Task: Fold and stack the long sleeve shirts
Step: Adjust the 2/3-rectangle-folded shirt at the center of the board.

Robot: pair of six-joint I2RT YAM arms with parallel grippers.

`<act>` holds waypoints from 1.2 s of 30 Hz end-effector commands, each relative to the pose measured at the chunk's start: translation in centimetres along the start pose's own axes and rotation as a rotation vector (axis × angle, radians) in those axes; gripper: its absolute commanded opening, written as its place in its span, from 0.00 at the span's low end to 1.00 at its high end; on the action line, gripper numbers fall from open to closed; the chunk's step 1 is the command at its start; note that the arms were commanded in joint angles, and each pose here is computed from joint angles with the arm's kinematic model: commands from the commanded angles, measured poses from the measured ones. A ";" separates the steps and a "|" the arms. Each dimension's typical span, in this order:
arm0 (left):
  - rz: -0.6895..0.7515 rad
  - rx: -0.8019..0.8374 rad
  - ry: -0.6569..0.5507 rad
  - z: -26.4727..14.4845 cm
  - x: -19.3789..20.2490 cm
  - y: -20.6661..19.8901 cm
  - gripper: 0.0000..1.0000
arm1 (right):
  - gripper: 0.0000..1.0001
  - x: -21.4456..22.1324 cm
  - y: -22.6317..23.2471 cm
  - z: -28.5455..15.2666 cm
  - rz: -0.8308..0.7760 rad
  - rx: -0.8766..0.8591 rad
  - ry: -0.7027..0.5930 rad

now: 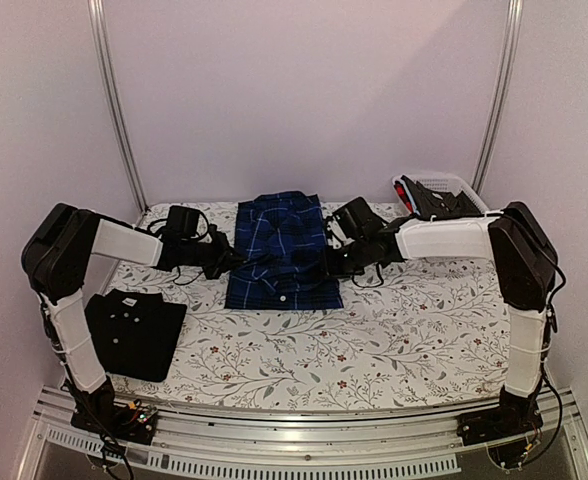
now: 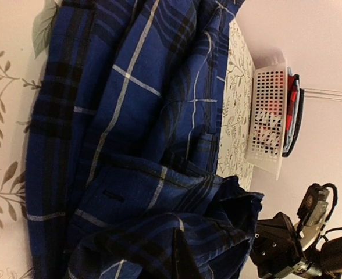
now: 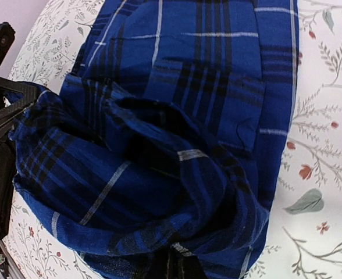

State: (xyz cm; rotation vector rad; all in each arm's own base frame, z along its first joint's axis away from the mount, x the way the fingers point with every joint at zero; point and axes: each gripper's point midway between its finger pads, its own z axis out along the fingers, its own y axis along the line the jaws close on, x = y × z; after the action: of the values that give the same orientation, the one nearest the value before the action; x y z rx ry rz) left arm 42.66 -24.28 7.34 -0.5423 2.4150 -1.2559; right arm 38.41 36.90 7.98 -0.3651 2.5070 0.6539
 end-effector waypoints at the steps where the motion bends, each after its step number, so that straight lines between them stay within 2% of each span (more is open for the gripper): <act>1: 0.027 0.025 -0.032 -0.6 -1.2 -1.1 0.00 | 0.01 -3.9 -1.4 0.3 0.033 0.009 -0.073; 8: 0.010 0.013 -0.053 -0.6 -1.6 -0.4 0.01 | 0.07 -6.8 -2.7 2.8 0.038 -0.008 -0.088; 12: 0.013 0.025 -0.070 -0.9 -2.1 -0.6 0.25 | 0.33 -7.3 -3.0 4.2 0.026 -0.015 -0.068; 16: 0.049 0.034 -0.111 -1.8 -3.2 -1.4 0.55 | 0.57 -8.7 -2.7 3.0 -0.009 -0.011 -0.096; 20: 0.129 0.038 -0.162 -3.2 -4.3 -2.6 0.74 | 0.70 -9.7 -2.5 0.9 -0.060 0.020 -0.121; 23: 0.204 0.038 -0.197 -4.6 -4.7 -3.8 0.81 | 0.77 -10.4 -2.3 -0.9 -0.085 0.037 -0.148; 27: 0.251 0.020 -0.221 -6.1 -4.2 -4.1 0.82 | 0.80 -10.9 -1.9 -3.0 -0.105 0.039 -0.175; 30: 0.243 -0.003 -0.217 -6.9 -3.2 -3.4 0.78 | 0.77 -10.1 -1.8 -4.3 -0.116 0.034 -0.175; 33: 0.242 -0.044 -0.202 -7.1 -1.3 -2.6 0.69 | 0.67 -8.2 -1.4 -5.3 -0.125 0.023 -0.162; 36: 0.243 -0.110 -0.172 -6.7 1.4 -1.4 0.48 | 0.46 -5.0 -0.8 -5.1 -0.132 -0.016 -0.114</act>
State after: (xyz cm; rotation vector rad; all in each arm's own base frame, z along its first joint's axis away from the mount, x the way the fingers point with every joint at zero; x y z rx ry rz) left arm 41.65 -20.30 14.62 -0.3620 2.2198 -1.0414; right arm 43.75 33.98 15.34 -0.4308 2.3289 0.5901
